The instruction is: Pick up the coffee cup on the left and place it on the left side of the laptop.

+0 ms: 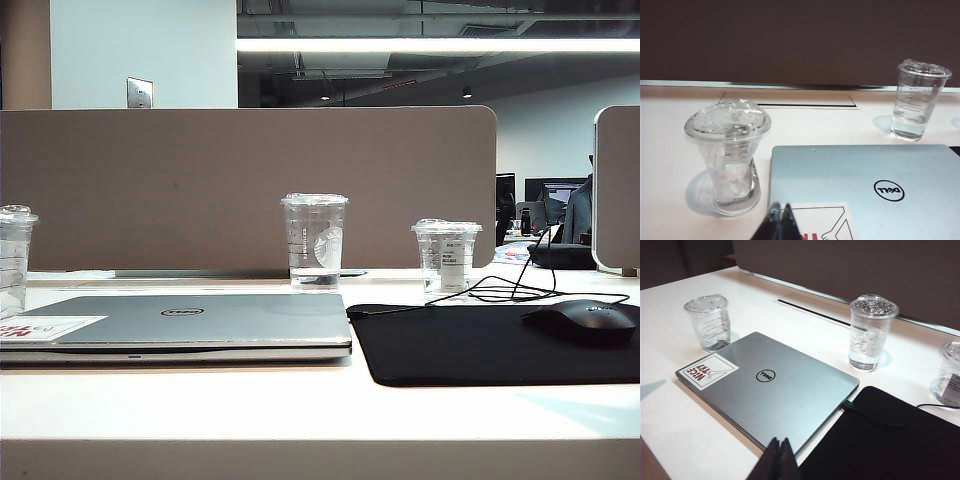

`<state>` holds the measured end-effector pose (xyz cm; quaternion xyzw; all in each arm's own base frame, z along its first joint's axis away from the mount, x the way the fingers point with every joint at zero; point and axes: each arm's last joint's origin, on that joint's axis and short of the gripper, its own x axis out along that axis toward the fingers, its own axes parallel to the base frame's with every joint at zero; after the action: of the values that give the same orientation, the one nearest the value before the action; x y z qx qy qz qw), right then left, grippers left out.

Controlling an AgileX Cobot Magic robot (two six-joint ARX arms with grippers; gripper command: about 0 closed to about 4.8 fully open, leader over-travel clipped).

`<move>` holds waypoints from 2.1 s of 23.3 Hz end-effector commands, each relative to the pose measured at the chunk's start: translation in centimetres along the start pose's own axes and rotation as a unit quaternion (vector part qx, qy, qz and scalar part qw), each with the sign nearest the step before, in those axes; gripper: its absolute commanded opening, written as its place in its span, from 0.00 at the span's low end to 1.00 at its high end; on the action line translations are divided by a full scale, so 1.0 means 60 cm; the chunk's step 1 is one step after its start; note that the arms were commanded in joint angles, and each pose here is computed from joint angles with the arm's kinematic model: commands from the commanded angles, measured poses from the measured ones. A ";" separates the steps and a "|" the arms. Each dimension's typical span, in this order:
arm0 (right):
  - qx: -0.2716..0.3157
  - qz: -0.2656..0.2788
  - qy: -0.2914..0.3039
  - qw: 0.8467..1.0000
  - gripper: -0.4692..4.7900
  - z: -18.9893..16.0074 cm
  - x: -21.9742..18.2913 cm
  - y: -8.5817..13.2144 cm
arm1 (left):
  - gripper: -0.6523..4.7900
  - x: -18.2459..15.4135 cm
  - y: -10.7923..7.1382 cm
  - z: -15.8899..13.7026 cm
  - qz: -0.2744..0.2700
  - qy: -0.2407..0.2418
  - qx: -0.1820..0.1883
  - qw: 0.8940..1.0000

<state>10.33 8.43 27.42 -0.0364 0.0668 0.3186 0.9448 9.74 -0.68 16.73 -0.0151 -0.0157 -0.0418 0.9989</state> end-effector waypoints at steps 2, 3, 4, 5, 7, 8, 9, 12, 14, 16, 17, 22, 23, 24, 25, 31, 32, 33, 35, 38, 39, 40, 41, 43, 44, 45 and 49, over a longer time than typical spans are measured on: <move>0.001 -0.001 -0.012 1.000 0.09 0.006 -0.002 0.000 | 0.11 0.000 0.000 0.003 -0.002 -0.005 0.002 1.000; 0.001 -0.001 -0.012 1.000 0.09 0.006 -0.002 0.000 | 0.11 0.000 0.000 0.003 -0.002 -0.005 0.002 1.000; 0.001 -0.001 -0.012 1.000 0.09 0.006 -0.002 0.000 | 0.11 0.000 0.000 0.003 -0.002 -0.005 0.002 1.000; 0.001 -0.001 -0.012 1.000 0.09 0.006 -0.002 0.000 | 0.11 0.000 0.000 0.003 -0.002 -0.005 0.002 1.000; 0.001 -0.001 -0.012 1.000 0.09 0.006 -0.002 0.000 | 0.11 0.000 0.000 0.003 -0.002 -0.005 0.002 1.000; 0.001 -0.001 -0.012 1.000 0.09 0.006 -0.002 0.000 | 0.11 0.000 0.000 0.003 -0.002 -0.005 0.002 1.000; 0.001 -0.001 -0.012 1.000 0.09 0.006 -0.002 0.000 | 0.11 0.000 0.000 0.003 -0.002 -0.005 0.002 1.000; 0.002 -0.042 -0.010 0.999 0.09 0.003 -0.001 -0.007 | 0.11 0.000 0.000 0.003 -0.002 -0.005 0.002 1.000; 0.007 -0.116 -0.014 0.993 0.09 -0.006 -0.006 -0.025 | 0.11 0.000 0.000 0.003 -0.002 -0.005 0.002 1.000; 0.011 -0.133 -0.025 0.991 0.09 -0.016 -0.010 -0.035 | 0.11 0.000 0.000 0.003 -0.002 -0.005 0.002 1.000; 0.015 -0.157 -0.043 0.986 0.09 -0.029 -0.016 -0.044 | 0.11 0.000 0.000 0.003 -0.002 -0.005 0.002 1.000; 0.019 -0.242 -0.098 0.965 0.09 -0.070 -0.042 -0.069 | 0.11 0.000 0.000 0.003 -0.003 -0.005 0.002 1.000; 0.020 -0.266 -0.104 0.958 0.09 -0.080 -0.050 -0.075 | 0.11 0.000 0.000 0.003 -0.002 -0.005 0.002 1.000; 0.020 -0.280 -0.106 0.954 0.09 -0.087 -0.054 -0.078 | 0.11 0.000 0.000 0.003 -0.002 -0.005 0.002 1.000; 0.020 -0.302 -0.110 0.947 0.09 -0.099 -0.060 -0.083 | 0.11 0.000 0.000 0.003 -0.003 -0.005 0.002 1.000; 0.015 -0.361 -0.133 0.923 0.09 -0.138 -0.078 -0.094 | 0.11 0.000 0.000 0.003 -0.002 -0.005 0.002 1.000; 0.013 -0.363 -0.138 0.922 0.09 -0.145 -0.080 -0.095 | 0.11 0.000 0.000 0.003 -0.002 -0.005 0.002 1.000; 0.013 -0.364 -0.136 0.921 0.09 -0.148 -0.079 -0.095 | 0.11 0.000 0.000 0.003 -0.002 -0.005 0.002 1.000; 0.014 -0.359 -0.126 0.925 0.09 -0.160 -0.075 -0.098 | 0.11 0.000 0.000 0.003 -0.002 -0.005 0.002 1.000; 0.016 -0.360 -0.105 0.927 0.09 -0.183 -0.068 -0.102 | 0.11 0.000 0.000 0.003 -0.002 -0.005 0.002 1.000; 0.014 -0.361 -0.098 0.927 0.09 -0.186 -0.068 -0.103 | 0.11 0.000 0.000 0.003 -0.002 -0.005 0.002 1.000; 0.009 -0.362 -0.091 0.928 0.09 -0.188 -0.068 -0.103 | 0.11 0.000 0.000 0.003 -0.002 -0.005 0.002 1.000; -0.002 -0.364 -0.088 0.927 0.09 -0.187 -0.068 -0.103 | 0.11 0.000 0.000 0.003 -0.002 -0.005 0.002 1.000; -0.019 -0.365 -0.081 0.927 0.09 -0.187 -0.068 -0.103 | 0.11 0.000 0.000 0.003 -0.002 -0.005 0.002 1.000; -0.025 -0.366 -0.079 0.927 0.09 -0.187 -0.068 -0.103 | 0.11 0.000 0.000 0.003 -0.002 -0.005 0.002 1.000; -0.025 -0.366 -0.079 0.927 0.09 -0.187 -0.068 -0.103 | 0.11 0.000 0.000 0.003 -0.002 -0.005 0.002 1.000; -0.024 -0.365 -0.079 0.927 0.09 -0.187 -0.068 -0.103 | 0.11 0.000 0.000 0.003 -0.002 -0.005 0.002 1.000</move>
<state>9.70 -0.14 17.11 -0.0551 -0.0273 -0.0449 0.9971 9.74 -0.69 16.72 -0.0153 -0.0149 -0.0420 0.9989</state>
